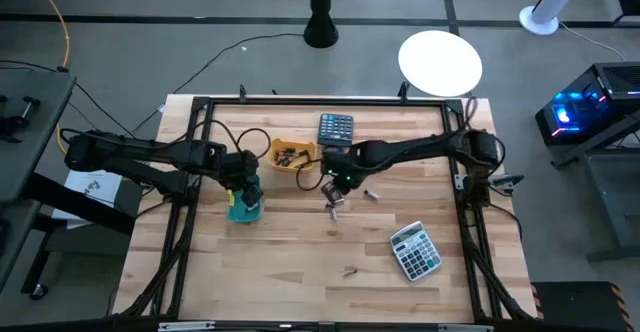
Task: Sort batteries
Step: Put the silver battery into the green bin
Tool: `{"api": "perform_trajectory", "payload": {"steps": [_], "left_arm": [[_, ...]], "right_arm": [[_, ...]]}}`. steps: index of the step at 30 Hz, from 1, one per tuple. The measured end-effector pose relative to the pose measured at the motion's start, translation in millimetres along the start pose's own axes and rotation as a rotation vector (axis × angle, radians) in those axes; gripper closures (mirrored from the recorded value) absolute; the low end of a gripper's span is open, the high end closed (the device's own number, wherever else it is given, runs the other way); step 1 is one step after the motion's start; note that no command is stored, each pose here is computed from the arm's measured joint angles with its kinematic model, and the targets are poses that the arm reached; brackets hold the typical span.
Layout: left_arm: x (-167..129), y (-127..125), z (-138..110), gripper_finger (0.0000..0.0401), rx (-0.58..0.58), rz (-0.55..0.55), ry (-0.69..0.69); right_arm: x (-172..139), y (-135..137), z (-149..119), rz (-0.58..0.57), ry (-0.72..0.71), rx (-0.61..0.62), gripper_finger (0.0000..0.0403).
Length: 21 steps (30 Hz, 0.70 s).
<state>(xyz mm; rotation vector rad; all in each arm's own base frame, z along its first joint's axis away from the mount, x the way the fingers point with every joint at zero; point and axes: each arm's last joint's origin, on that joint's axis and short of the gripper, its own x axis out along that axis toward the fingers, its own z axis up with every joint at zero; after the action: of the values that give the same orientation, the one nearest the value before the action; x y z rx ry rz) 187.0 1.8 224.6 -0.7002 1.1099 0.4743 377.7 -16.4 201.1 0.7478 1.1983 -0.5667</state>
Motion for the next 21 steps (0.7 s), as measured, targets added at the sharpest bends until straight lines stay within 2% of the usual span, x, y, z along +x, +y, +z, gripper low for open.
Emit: {"api": "perform_trajectory", "payload": {"steps": [5,10,17,19,21], "left_arm": [[0,-1,1,0.0147,0.02,-0.017,-0.01],[0,-5,4,0.0146,0.046,-0.056,-0.032],[-2,-6,6,0.0146,0.106,-0.079,-0.06],[-4,-7,7,0.0146,0.128,-0.098,-0.086],[-10,-7,10,0.0146,0.143,-0.122,-0.122]], "right_arm": [[24,-1,1,-0.081,-0.02,0.231,0.0278],[43,1,4,-0.074,-0.034,0.338,0.0252],[73,-1,2,-0.139,-0.013,0.387,0.025],[75,0,1,-0.157,-0.034,0.355,0.0263],[75,-2,0,-0.191,-0.059,0.349,0.0297]]}}
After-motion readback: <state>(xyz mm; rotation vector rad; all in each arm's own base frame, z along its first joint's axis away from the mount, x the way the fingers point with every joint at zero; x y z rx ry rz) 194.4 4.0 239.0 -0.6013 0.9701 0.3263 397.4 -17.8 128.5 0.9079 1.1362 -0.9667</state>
